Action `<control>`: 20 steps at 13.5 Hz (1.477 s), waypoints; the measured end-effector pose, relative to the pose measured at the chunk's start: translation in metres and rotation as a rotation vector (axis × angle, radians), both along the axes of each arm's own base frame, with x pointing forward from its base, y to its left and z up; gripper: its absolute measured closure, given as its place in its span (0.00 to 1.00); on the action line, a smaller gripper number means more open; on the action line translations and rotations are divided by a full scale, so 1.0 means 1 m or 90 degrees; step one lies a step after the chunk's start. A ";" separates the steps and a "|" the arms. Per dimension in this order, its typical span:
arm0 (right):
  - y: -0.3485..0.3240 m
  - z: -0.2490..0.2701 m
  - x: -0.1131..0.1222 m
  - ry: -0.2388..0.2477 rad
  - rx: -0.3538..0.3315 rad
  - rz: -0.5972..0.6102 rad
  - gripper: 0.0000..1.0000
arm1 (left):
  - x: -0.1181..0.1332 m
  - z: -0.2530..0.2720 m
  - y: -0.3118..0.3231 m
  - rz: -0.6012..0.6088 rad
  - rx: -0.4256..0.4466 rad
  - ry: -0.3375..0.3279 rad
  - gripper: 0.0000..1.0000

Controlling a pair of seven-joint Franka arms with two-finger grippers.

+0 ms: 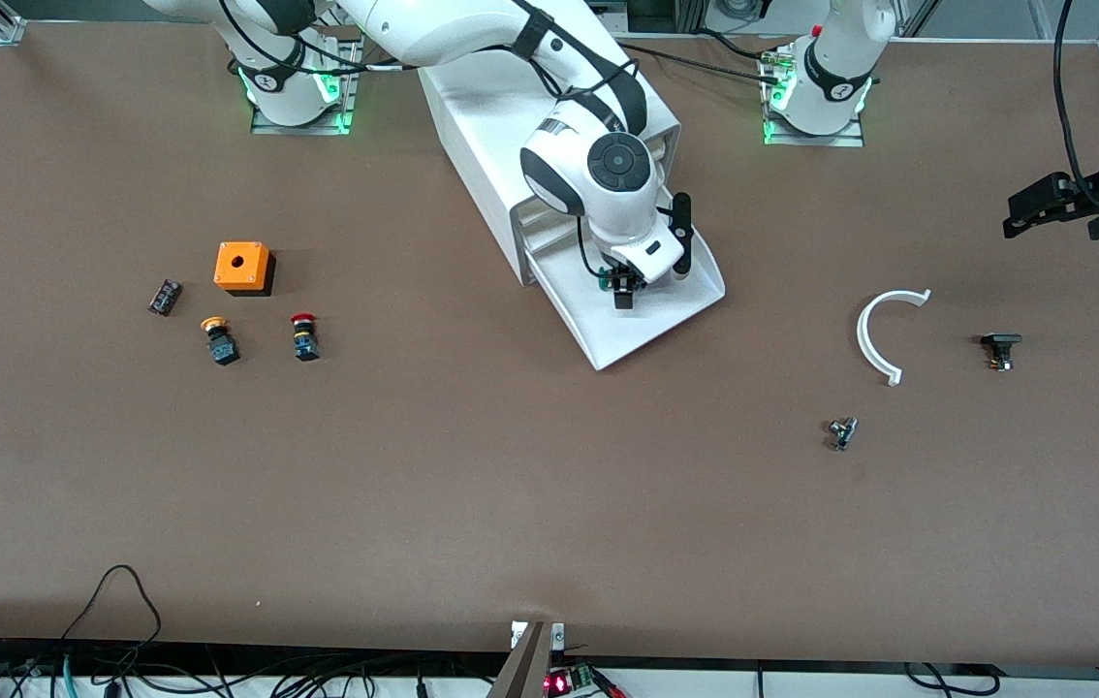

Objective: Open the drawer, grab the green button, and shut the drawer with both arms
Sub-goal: 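Lower the right gripper into the drawer and grasp the green button, then lift the button out with the right gripper while the left gripper approaches the drawer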

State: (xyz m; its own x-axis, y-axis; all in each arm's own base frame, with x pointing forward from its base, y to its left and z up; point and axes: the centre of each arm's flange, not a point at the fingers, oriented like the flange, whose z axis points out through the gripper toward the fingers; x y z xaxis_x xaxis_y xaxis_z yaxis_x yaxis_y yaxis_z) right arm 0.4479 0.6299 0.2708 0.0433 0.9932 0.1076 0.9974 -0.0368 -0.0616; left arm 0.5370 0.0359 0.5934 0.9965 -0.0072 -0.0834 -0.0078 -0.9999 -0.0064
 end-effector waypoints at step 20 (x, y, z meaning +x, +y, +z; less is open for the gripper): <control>-0.009 0.104 0.025 -0.089 0.044 0.018 0.57 | 0.035 -0.041 -0.025 0.027 -0.010 -0.027 0.00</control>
State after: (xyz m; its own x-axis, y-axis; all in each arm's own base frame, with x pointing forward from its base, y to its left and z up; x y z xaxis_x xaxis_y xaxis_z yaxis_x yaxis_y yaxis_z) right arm 0.4730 0.6204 0.3746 -0.0042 0.9839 0.1786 0.9971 -0.0095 0.0759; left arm 0.5725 0.0106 0.5523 0.9985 0.0348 -0.0414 0.0352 -0.9993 0.0098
